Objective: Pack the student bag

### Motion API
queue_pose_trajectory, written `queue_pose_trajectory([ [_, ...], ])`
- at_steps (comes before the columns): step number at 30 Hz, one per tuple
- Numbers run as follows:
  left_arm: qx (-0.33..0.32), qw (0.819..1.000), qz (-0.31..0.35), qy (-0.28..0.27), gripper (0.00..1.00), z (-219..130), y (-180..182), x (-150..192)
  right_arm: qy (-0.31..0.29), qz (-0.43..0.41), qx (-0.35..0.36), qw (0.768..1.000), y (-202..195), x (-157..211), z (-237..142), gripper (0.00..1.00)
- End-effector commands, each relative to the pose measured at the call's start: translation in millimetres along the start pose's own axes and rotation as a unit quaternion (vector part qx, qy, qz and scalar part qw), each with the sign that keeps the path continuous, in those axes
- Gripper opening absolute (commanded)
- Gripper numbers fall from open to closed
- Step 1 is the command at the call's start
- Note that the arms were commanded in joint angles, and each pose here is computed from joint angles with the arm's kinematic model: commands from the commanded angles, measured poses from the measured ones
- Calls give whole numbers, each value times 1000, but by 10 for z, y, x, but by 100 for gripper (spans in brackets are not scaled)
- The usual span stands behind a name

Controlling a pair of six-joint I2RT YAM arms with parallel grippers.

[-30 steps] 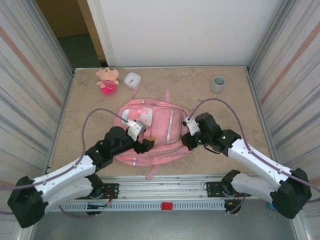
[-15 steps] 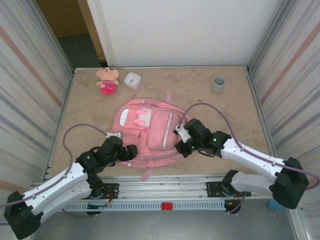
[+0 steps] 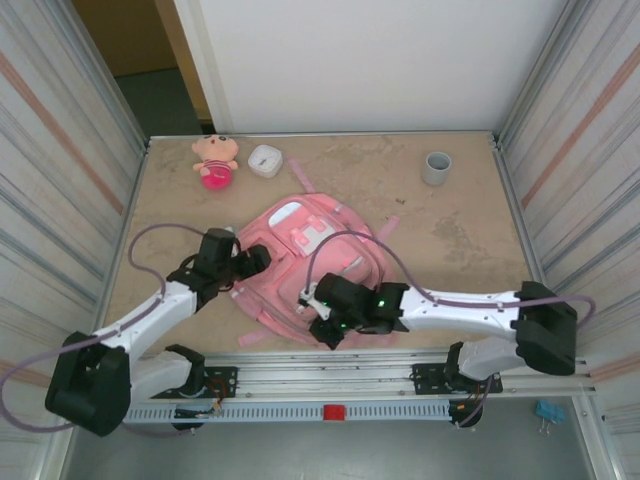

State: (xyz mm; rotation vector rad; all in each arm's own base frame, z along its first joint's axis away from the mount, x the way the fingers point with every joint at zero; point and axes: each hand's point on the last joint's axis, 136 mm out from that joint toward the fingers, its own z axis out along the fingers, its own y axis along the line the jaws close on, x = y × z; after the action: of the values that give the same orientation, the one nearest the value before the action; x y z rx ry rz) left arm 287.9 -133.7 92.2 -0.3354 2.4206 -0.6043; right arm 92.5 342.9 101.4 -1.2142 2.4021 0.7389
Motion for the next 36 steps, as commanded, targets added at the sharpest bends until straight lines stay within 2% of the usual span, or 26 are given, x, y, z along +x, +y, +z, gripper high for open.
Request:
queue_pose_trajectory([
  [1, 67, 998, 11, -2, 81, -37, -380, -191, -57, 5, -9, 998, 170, -389, -39, 0],
  [3, 80, 997, 0, 3, 82, -105, -450, -200, -72, 12, -5, 997, 154, -454, -59, 0],
  [7, 123, 990, -66, 2, 83, -393, -511, -29, -82, 24, 8, 996, 73, -530, -110, 0],
  [12, 161, 985, -56, -5, 83, -863, -711, 298, -82, 33, 7, 996, 8, -549, -95, 0],
  [15, 185, 980, -79, -9, 78, -1034, -775, 460, -83, 36, 6, 996, -5, -563, -82, 0],
  [19, 181, 975, -126, 3, 74, -1031, -715, 665, -85, 40, 5, 996, -4, -568, -89, 0],
  [22, 135, 978, -155, 25, 70, -917, -553, 849, -84, 41, 7, 996, -14, -561, -80, 0],
  [25, 107, 973, -198, 45, 68, -799, -431, 1025, -82, 41, 9, 996, -18, -559, -74, 0],
  [30, 123, 957, -257, 56, 61, -675, -463, 1154, -79, 39, 8, 996, -1, -560, -49, 0],
  [36, 155, 946, -276, 73, 55, -675, -634, 1175, -73, 37, 11, 997, -9, -540, -19, 0],
])
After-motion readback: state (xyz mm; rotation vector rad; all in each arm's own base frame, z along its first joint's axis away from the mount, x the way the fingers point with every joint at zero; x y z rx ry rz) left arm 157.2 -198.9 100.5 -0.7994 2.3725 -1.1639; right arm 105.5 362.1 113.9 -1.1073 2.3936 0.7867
